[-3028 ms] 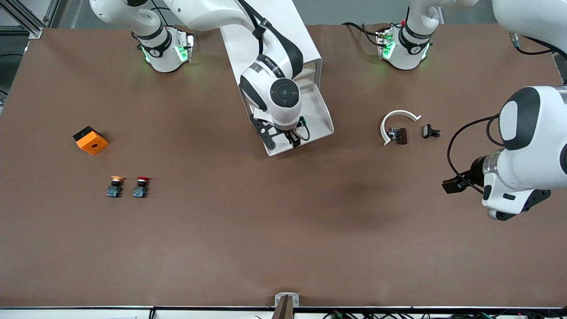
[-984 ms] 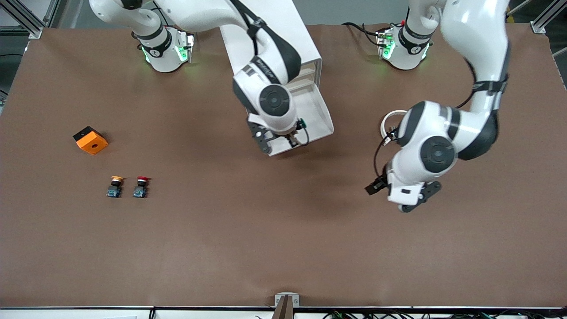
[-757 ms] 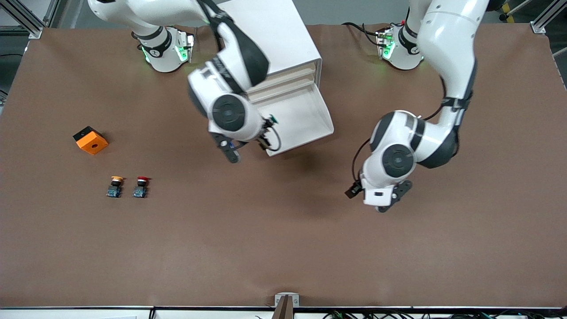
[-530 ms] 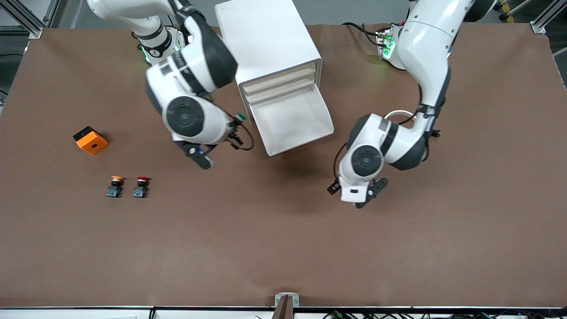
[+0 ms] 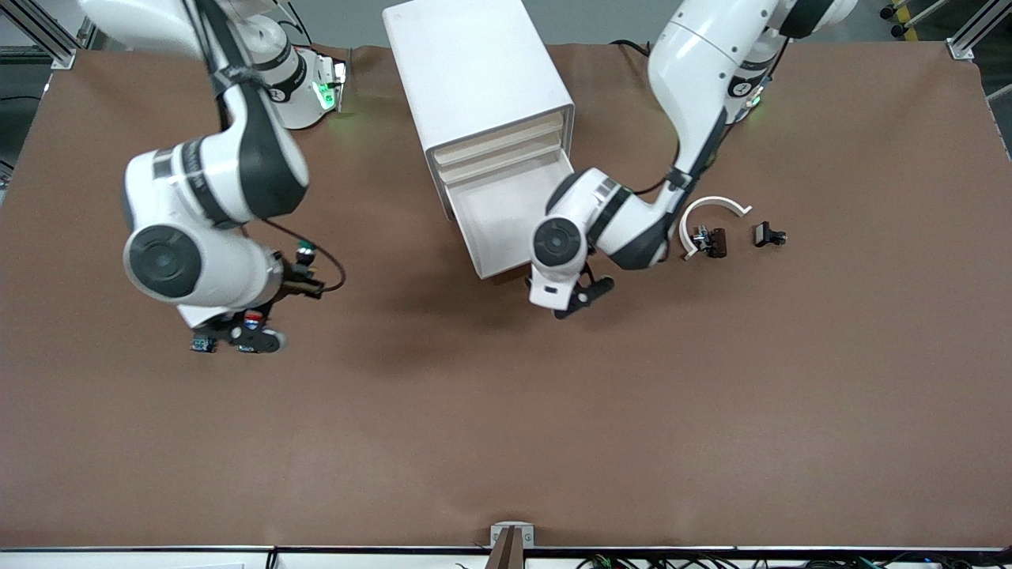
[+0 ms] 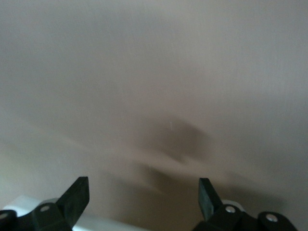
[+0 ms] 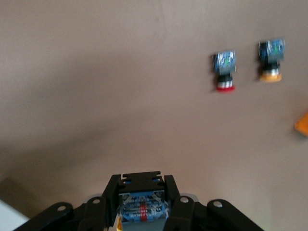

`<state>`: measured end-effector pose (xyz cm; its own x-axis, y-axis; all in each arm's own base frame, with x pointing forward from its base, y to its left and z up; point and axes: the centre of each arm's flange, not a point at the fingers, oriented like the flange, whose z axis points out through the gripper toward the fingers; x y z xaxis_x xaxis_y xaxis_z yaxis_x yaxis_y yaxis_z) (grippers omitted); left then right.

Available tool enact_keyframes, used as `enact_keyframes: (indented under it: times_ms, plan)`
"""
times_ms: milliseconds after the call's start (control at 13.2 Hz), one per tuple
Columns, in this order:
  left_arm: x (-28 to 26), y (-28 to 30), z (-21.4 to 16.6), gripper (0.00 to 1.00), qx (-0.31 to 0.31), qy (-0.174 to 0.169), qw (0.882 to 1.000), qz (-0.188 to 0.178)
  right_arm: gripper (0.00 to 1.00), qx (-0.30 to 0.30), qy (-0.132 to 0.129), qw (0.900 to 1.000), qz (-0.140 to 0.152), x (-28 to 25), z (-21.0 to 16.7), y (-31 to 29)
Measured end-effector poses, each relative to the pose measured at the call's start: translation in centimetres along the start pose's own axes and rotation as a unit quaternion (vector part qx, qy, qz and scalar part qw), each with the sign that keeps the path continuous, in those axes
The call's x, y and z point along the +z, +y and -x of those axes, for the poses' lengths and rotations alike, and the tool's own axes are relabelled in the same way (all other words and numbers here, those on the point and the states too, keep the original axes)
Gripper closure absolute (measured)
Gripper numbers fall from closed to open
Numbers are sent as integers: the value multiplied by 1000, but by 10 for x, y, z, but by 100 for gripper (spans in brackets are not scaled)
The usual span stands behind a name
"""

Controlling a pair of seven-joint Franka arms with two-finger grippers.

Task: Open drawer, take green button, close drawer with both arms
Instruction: 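Push the drawer shut with the left gripper while the right gripper carries the button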

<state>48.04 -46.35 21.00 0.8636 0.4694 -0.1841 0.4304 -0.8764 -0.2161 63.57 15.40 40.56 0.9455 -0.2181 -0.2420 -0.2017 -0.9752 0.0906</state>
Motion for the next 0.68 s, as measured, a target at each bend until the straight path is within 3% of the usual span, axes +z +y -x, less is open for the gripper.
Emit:
enact_keyframes:
  times_ms: [303, 681]
  plan:
    - [3, -4, 73, 0, 49, -17, 999, -14, 58, -36, 49, 998, -22, 78, -36, 47]
    - [21, -12, 157, 0, 50, -37, 997, -39, 58, -43, 84, 995, -25, 169, -54, 37]
